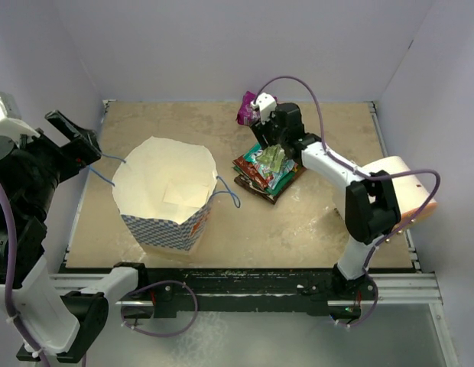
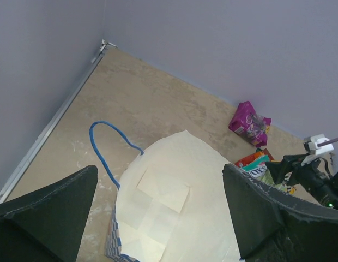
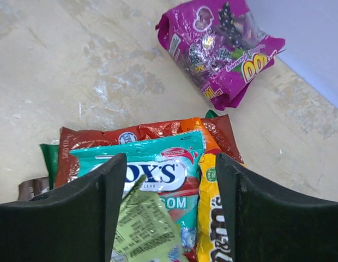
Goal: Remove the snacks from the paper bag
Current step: Place the snack at the center of the board, then reset both arms
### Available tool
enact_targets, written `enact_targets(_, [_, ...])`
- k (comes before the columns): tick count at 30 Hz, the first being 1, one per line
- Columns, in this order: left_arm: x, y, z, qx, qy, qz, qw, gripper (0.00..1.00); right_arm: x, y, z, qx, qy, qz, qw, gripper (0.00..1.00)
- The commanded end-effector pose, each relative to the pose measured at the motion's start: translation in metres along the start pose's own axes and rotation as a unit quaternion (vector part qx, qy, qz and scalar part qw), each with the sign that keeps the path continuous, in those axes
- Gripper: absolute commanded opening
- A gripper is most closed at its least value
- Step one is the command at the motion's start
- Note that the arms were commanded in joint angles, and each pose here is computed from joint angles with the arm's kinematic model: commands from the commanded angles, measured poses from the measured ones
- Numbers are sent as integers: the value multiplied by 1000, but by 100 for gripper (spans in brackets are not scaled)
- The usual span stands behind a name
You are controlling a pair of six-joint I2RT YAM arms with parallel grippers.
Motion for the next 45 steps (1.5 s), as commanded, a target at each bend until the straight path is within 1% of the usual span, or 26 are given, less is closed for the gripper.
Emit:
enact_targets(1, [-8,-12,4,-11,-7,-24,1000,99,0,34,30,-21,-37,11,999,71])
enact_targets(6, [-12,-18,1,-3,-7,-42,999,99,7,63,24,-24,-93,20,995,79])
enact_targets(7, [-14,-19,1,-2,-8,-49,999,99,8,74,28,-32,-102,23,994,87])
enact_targets(8, [-15,-20,2,-2,-9,-55,998,99,8,82,30,-37,-111,26,993,98])
enact_targets(9, [-17,-21,2,1,-10,-60,998,99,8,93,37,-48,-127,23,991,100])
enact_targets(12, [-22,-24,4,0,-9,-79,997,99,2,130,64,-79,-188,-1,979,100])
enact_targets(15, [-26,-28,6,-2,-6,-93,996,99,-4,177,97,-103,-256,-18,961,100])
enact_targets(17, [-31,-33,8,-4,-2,-105,994,99,-7,211,114,-125,-265,-15,956,100])
enact_targets(19, [-35,-37,11,-6,1,-116,993,99,-12,246,128,-160,-264,-20,951,100])
enact_targets(21, [-39,-39,14,-12,5,-129,992,99,-18,282,135,-195,-281,-41,939,99])
enact_targets(23, [-43,-39,20,-23,8,-143,989,99,-20,322,143,-233,-300,-39,924,100])
enact_targets(26, [-49,-32,34,-55,7,-169,984,99,-22,373,154,-276,-310,-30,909,100])
enact_targets(30, [-52,-15,50,-120,0,-202,972,99,-25,423,161,-308,-322,-27,895,100])
enact_targets(35, [-48,6,61,-184,-8,-209,960,99,-22,461,166,-342,-332,-3,879,100])
enact_targets(38, [-45,13,65,-211,-13,-205,956,99,-22,468,165,-344,-336,-1,877,100])
enact_targets(41, [-43,18,69,-226,-17,-199,953,99,-22,466,164,-340,-336,-5,878,100])
enact_targets(45, [-40,18,68,-223,-18,-191,956,99,-23,461,165,-336,-338,-10,879,100])
Point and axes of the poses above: each gripper's point midway between its finger pads, its own y axis back along the fingers, its own x axis along the line the jaws close on, z = x × y, the point moved 8 cm from there along y, back along the fingers, and after that the axes turned 7 degrees about -y, right-handed, at the moved point
